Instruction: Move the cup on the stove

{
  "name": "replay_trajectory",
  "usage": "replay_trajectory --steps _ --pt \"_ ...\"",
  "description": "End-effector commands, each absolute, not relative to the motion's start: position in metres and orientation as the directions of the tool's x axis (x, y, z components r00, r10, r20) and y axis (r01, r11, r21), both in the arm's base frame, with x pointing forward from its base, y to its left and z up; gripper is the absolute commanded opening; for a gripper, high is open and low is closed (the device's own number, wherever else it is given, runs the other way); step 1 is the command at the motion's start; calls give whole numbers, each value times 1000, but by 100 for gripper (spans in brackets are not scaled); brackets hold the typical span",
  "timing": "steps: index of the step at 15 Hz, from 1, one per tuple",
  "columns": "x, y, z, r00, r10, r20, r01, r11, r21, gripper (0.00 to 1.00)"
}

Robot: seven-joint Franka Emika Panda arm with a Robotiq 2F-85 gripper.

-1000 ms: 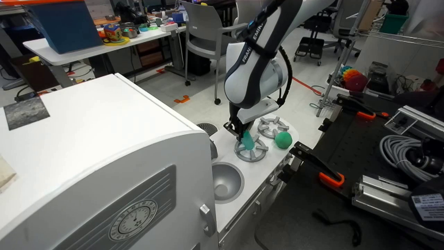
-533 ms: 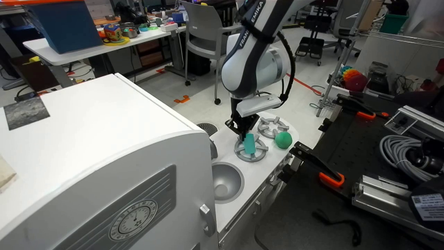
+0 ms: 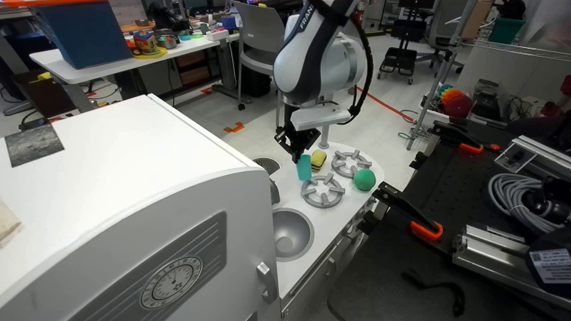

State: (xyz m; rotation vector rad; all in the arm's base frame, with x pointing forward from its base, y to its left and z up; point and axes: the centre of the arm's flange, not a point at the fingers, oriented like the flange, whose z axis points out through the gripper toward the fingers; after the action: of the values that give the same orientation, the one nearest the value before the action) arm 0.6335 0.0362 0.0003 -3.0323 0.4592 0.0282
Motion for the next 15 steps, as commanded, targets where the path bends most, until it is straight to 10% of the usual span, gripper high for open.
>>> replay_trajectory --steps 1,15 --pt "662 27 -10 954 -294 55 -292 -955 -50 1" --pt "717 51 -90 969 -130 208 -152 -984 92 1"
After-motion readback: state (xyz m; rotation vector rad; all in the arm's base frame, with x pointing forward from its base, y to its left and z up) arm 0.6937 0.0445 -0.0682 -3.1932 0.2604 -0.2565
